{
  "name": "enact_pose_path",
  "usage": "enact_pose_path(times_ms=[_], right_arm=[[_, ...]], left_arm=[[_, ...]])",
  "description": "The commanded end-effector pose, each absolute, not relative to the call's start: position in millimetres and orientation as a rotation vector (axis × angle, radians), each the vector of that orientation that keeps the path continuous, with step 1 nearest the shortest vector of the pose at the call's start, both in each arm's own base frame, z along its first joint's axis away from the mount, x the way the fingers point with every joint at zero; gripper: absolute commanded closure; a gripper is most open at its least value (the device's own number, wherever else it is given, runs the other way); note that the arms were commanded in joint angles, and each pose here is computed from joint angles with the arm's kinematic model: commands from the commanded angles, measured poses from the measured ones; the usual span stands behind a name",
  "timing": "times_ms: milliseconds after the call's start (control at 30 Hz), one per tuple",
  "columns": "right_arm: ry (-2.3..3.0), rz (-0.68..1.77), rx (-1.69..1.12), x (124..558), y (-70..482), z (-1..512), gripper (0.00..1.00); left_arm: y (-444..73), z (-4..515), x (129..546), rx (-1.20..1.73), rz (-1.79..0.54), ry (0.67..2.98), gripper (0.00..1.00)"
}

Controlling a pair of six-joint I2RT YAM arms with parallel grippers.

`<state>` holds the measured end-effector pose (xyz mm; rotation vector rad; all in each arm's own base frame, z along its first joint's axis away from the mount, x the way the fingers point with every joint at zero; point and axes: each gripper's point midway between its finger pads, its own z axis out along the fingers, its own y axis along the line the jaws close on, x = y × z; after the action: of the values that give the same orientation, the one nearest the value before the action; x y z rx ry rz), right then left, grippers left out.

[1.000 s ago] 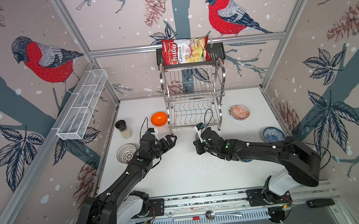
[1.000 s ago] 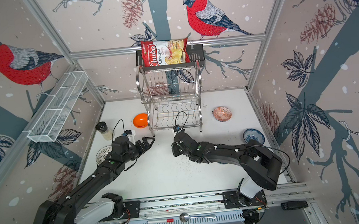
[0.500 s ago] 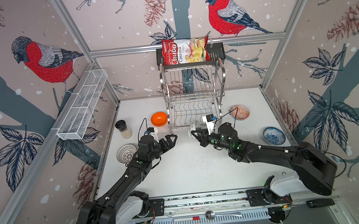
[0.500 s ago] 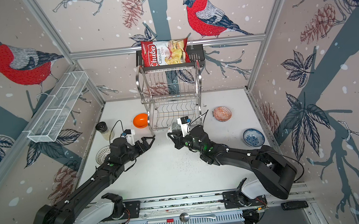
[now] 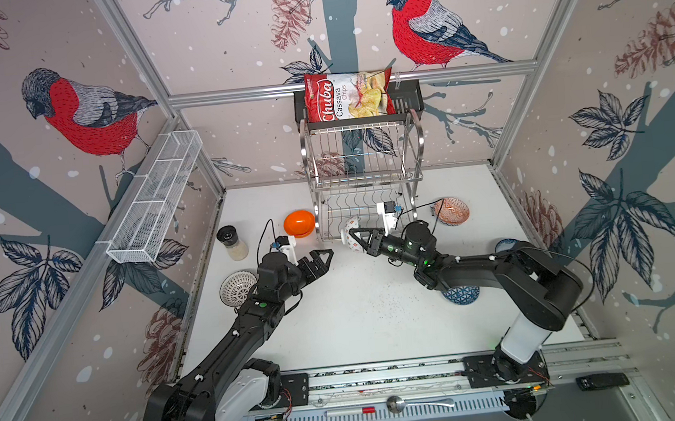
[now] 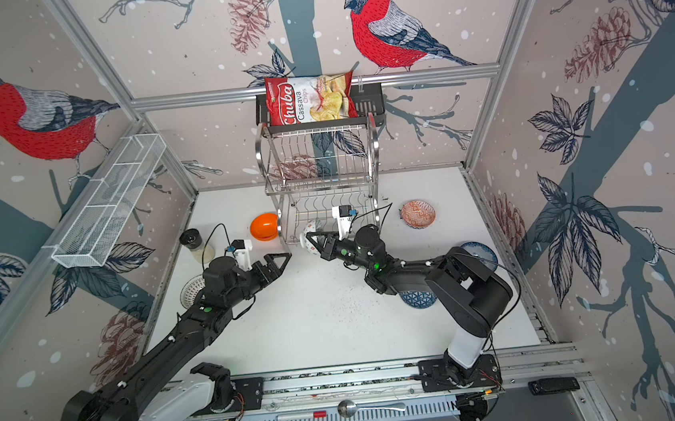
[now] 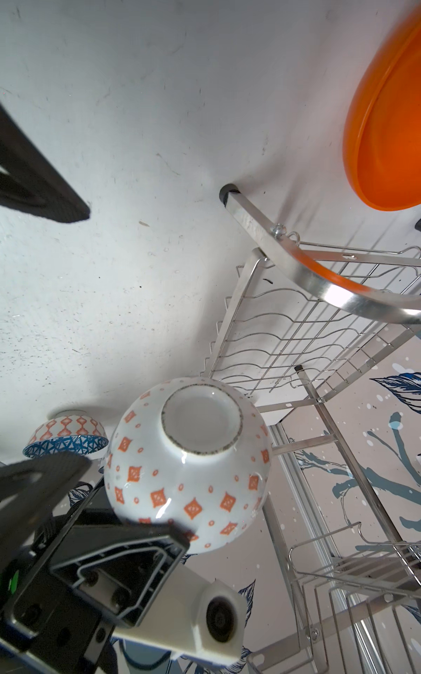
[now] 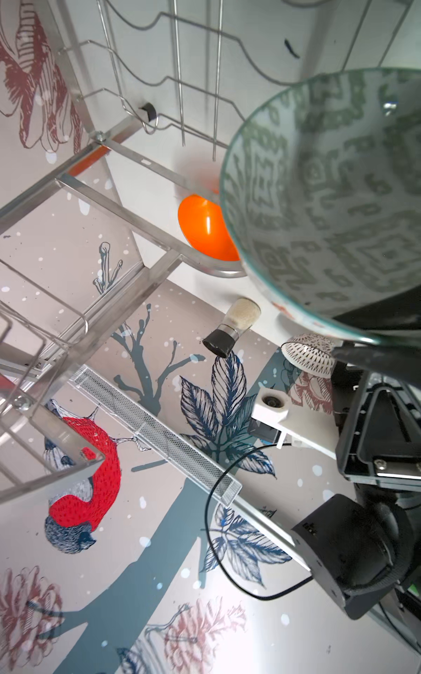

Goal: Load the bowls into the dish rack
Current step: 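Lift green bowl with right gripper and insert it into rack slots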

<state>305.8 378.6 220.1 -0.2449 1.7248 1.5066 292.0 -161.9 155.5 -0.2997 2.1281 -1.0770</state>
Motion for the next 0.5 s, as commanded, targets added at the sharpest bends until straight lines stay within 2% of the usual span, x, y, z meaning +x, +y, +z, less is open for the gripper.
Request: enact_pose_path(times_ms=[0, 467], right_arm=[[1.572, 1.623, -0.203, 307.2, 377.8, 255.8, 1.00], [1.650, 1.687, -0.016, 351.1, 392.3, 243.6, 1.00]], left_arm=[[-161.1, 163.9, 297.1, -0.274, -1.063, 2.096, 0.02], [-163.6, 175.3, 301.2, -0.253, -1.085, 2.074, 0.02]])
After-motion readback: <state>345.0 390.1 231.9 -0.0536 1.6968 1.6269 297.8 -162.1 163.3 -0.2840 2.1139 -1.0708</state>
